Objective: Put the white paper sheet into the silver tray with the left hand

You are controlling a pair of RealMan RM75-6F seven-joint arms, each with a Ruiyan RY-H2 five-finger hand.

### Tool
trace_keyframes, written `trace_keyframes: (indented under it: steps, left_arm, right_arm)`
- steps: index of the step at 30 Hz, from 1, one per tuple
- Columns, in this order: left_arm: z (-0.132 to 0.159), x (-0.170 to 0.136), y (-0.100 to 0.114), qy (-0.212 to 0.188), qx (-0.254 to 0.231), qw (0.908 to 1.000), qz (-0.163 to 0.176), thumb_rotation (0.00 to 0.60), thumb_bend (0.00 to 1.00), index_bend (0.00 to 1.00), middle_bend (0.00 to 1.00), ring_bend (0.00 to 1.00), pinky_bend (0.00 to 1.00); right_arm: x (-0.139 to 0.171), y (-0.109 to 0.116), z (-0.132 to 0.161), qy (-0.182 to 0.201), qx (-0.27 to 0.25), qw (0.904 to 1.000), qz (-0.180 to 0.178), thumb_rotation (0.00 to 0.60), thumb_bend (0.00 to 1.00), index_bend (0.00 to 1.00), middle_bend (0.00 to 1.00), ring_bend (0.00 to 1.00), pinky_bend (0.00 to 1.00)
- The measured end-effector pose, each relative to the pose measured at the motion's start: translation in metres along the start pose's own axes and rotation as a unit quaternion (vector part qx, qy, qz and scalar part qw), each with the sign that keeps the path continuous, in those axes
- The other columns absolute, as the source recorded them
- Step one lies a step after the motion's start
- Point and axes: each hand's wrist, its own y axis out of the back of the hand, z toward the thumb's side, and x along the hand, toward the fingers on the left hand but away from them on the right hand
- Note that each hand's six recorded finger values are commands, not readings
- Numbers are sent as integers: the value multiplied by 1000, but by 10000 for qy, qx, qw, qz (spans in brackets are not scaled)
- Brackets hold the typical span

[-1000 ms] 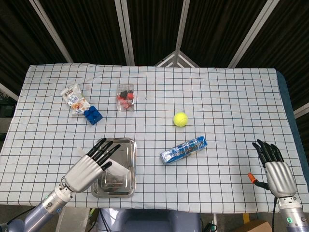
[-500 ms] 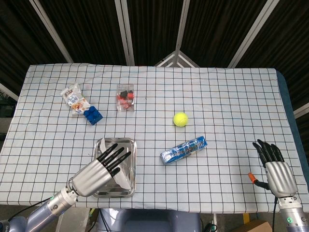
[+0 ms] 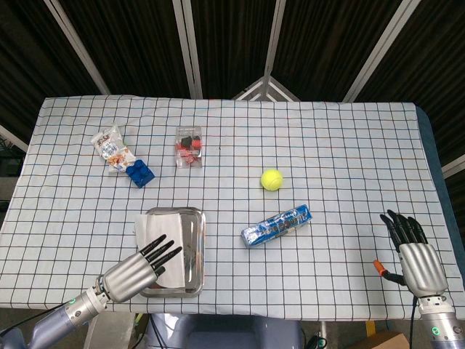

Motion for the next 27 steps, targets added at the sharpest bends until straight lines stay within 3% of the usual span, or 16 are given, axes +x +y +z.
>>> trace_keyframes:
  steps: [4,18,22,27]
  left_arm:
    - [3,-2,-2,-121,9,9999,-7,600,555,511,12,0,0]
    - [-14,-10,-4,172,108,9996,-219,600,331,88,0,0,0]
    - [-16,-12,-4,251,3,9994,-247,600,375,1,0,0,0]
    - [-23,-18,-12,508,-321,9961,-653,600,554,0,0,0,0]
  right_arm:
    - [0,0,0,-1,2,10000,4,600,314,0,0,0,0]
    - [0,1,0,6,3,10000,-14,600,314,0,0,0,0]
    - [0,1,0,2,-4,10000,-13,600,314,0,0,0,0]
    - [0,0,1,18,4,10000,5,600,313,0,0,0,0]
